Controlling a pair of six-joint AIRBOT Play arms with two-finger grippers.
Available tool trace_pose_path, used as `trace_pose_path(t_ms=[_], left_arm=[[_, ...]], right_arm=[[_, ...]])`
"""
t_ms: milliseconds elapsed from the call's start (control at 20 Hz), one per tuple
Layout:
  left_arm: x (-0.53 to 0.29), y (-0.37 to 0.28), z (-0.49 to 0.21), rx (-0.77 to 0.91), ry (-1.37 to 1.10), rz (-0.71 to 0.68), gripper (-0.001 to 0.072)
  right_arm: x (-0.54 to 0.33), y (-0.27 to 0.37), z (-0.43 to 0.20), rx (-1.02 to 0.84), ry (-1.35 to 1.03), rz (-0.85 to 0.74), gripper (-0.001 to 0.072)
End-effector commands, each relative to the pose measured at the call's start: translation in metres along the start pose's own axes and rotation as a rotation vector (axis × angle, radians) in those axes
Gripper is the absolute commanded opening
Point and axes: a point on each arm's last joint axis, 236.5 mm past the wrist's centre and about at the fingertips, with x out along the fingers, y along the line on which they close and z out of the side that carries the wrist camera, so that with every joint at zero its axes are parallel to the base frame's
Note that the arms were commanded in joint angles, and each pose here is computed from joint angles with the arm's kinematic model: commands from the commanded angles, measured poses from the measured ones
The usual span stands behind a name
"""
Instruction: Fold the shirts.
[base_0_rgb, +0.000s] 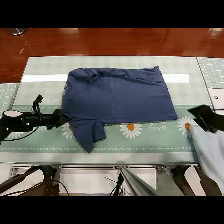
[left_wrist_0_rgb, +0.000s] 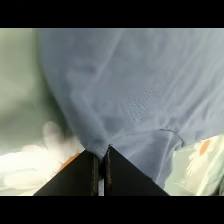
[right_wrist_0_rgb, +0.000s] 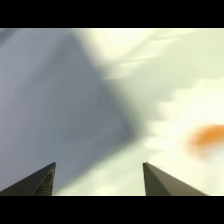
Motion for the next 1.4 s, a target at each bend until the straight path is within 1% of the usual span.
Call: trace_pose_path(t_ms=[0, 50, 200, 250, 450, 700, 750, 800, 850, 900, 950, 1050, 1100, 1150, 1250, 1350], left_arm=[[-0.003, -0.011, 0.009, 0.023, -0.011, -0.016, 0.0026], [-0.004, -0.013, 0.011, 0.028, -0.013, -0.019, 0.0027], [-0.005, -0.015, 0.011, 0.032, -0.010, -0.023, 0.0026], [-0.005, -0.015, 0.011, 0.032, -0.010, -0.023, 0.0026], [-0.005, -0.014, 0.012, 0.005, -0.013, -0.021, 0.0026], [-0.005, -0.015, 0.012, 0.008, -0.012, -0.021, 0.0026], [-0.004, -0.015, 0.011, 0.009, -0.010, -0.021, 0.0026], [-0.004, -0.015, 0.011, 0.009, -0.010, -0.022, 0.0026], [-0.004, -0.015, 0.011, 0.009, -0.008, -0.022, 0.0026], [-0.004, -0.015, 0.011, 0.009, -0.008, -0.023, 0.0026], [-0.006, -0.017, 0.013, 0.014, -0.013, -0.025, 0.0026], [-0.018, -0.040, 0.030, 0.055, -0.039, -0.066, 0.0026], [-0.031, -0.067, 0.047, 0.082, -0.072, -0.123, 0.0026], [-0.054, -0.107, 0.070, 0.132, -0.135, -0.205, 0.0026], [-0.122, -0.199, 0.114, 0.282, -0.316, -0.360, 0.0025], [-0.204, -0.283, 0.129, 0.489, -0.492, -0.428, 0.0024]], right_arm=[[0.002, -0.066, -0.017, 0.083, 0.089, -0.206, 0.0618], [0.012, -0.061, -0.028, 0.092, 0.158, -0.184, 0.0618], [0.047, -0.026, -0.050, 0.081, 0.301, -0.034, 0.0618], [0.056, -0.020, -0.054, 0.078, 0.337, -0.016, 0.0618], [0.084, 0.002, -0.041, -0.013, 0.412, -0.012, 0.0618], [0.117, 0.033, -0.031, -0.048, 0.449, 0.008, 0.0618], [0.124, 0.040, -0.028, -0.063, 0.437, 0.013, 0.0607], [0.130, 0.048, -0.025, -0.081, 0.430, 0.015, 0.0514], [0.133, 0.054, -0.024, -0.101, 0.427, 0.018, 0.0339], [0.136, 0.062, -0.024, -0.138, 0.428, 0.027, 0.0069], [0.135, 0.072, -0.021, -0.175, 0.422, 0.039, 0.0026], [0.119, 0.108, -0.001, -0.249, 0.408, 0.094, 0.0025], [0.100, 0.139, 0.019, -0.311, 0.365, 0.139, 0.0024], [0.075, 0.171, 0.046, -0.383, 0.282, 0.177, 0.0024], [-0.008, 0.255, 0.105, -0.522, 0.026, 0.279, 0.0024], [-0.108, 0.323, 0.133, -0.653, -0.224, 0.369, 0.0024]])
